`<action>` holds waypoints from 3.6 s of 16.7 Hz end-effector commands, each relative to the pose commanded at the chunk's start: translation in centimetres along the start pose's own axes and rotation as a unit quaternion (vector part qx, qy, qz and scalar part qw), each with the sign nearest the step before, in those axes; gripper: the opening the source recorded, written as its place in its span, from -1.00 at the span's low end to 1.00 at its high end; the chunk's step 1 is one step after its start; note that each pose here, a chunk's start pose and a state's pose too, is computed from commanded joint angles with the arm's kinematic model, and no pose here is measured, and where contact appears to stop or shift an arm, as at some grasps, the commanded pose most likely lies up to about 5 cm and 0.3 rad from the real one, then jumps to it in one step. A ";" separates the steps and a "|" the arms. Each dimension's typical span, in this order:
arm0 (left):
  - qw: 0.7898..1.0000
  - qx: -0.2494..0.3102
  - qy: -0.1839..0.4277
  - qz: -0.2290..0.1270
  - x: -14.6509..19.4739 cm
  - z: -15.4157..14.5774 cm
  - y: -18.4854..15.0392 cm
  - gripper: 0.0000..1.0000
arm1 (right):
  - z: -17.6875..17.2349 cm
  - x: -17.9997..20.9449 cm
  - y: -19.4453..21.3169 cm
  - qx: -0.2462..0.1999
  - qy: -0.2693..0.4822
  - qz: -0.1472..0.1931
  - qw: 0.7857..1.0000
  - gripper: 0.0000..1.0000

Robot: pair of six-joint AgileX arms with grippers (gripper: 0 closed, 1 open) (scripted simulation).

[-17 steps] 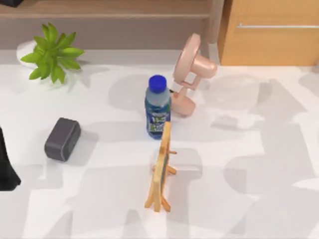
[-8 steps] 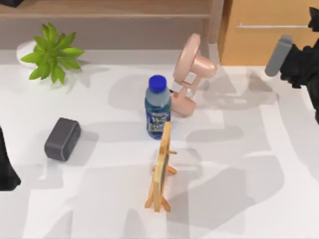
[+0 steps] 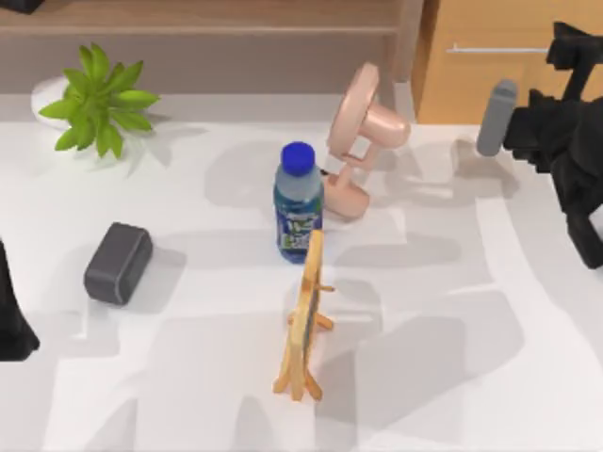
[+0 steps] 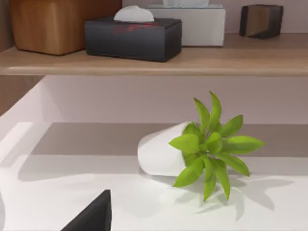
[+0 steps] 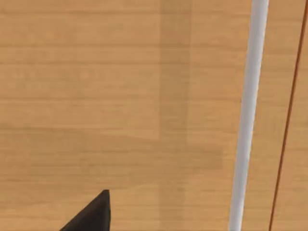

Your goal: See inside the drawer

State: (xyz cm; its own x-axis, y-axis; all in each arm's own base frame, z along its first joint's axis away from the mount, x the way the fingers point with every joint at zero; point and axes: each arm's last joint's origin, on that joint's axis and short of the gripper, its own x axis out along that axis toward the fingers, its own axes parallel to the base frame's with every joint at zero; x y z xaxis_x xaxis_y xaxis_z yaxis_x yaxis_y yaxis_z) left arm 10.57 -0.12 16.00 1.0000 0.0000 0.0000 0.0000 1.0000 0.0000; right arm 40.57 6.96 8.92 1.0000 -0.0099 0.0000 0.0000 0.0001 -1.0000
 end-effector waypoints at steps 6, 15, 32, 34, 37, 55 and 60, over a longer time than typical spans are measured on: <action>1.000 0.000 0.000 0.000 0.0 0.0 0.0 1.00 | 0.0 1.6 0.0 0.000 0.000 0.000 1.000 1.00; 1.000 0.000 0.000 0.000 0.0 0.0 0.0 1.00 | 0.0 2.5 0.0 0.000 0.000 0.000 1.000 0.55; 1.000 0.000 0.000 0.000 0.0 0.0 0.0 1.00 | 0.0 2.5 0.0 0.000 0.000 0.000 1.000 -1.00; 1.000 0.000 0.000 0.000 0.0 0.0 0.0 1.00 | 0.1 2.4 0.1 0.001 -0.001 0.003 1.000 -1.00; 1.000 0.000 0.000 0.000 0.0 0.0 0.0 1.00 | 0.2 1.6 -0.2 0.003 0.001 -0.005 1.000 -1.00; 1.000 0.000 0.000 0.000 0.0 0.0 0.0 1.00 | -0.1 -8.5 0.8 -0.003 0.000 0.019 1.000 -1.00; 1.000 0.000 0.000 0.000 0.0 0.0 0.0 1.00 | -0.1 -10.1 0.2 0.001 0.002 0.004 1.000 -1.00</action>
State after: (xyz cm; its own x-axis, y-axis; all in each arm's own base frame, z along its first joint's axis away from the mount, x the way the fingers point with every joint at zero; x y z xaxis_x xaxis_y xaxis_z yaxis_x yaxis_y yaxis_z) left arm 10.57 -0.12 16.00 1.0000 0.0000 0.0000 0.0000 1.0000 0.0000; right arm 30.49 6.95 8.72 0.9999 -0.0131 -0.0077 -0.0077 0.0018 -1.0000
